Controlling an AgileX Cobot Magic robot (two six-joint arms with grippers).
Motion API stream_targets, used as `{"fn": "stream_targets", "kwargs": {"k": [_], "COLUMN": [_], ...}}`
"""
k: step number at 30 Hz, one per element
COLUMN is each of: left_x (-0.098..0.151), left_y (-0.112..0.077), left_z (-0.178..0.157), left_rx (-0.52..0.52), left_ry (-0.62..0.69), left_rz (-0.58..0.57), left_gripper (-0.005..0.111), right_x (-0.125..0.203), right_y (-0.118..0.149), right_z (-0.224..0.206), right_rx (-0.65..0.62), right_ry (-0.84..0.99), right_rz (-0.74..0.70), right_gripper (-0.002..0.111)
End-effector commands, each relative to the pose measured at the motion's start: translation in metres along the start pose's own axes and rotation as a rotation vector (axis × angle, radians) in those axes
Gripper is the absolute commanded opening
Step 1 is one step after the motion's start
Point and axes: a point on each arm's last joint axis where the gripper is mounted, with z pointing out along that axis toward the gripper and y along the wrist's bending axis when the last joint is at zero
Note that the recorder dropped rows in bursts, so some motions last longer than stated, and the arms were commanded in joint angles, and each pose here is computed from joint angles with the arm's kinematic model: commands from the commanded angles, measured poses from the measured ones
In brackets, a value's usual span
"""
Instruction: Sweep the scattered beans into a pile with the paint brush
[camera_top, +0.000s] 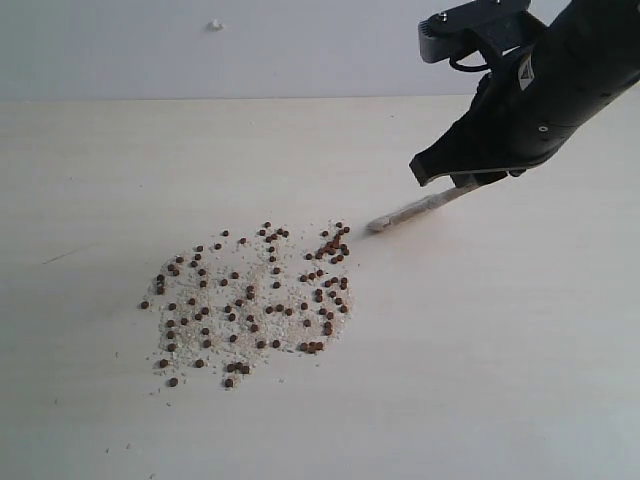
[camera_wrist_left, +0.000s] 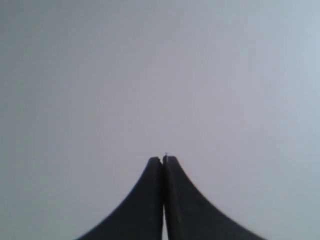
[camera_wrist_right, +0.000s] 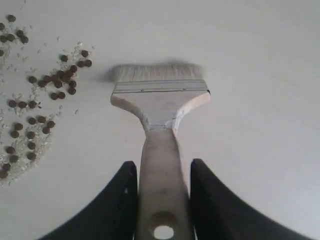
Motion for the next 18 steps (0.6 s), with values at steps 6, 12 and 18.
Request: {"fn": "stream_targets", "kwargs": {"k": [6,12,18], "left_x": [0.046,0.137,0.221], "left_y": [-0.028,-0.030,-0.059], "left_z": [0.088,0.148,0.176], "left_rx": [0.501,0.783,0.946], "left_ry": [0.368,0.554,0.614], "left_rz": [0.226,0.154,0.179], "left_gripper": [0.005,0.030,0.061], "right_x": [-0.005,-0.005,-0.008], "right_y": [-0.001,-0.001,0.000], "right_z": [-0.004,-0.004,-0.004], "right_rx": [0.008,0.007,-0.005], "right_ry": [-0.026,-0.033,-0.065], "right_rz": [-0.018,-0.018,-0.010], "right_gripper": [0.000,0.000,0.000]}}
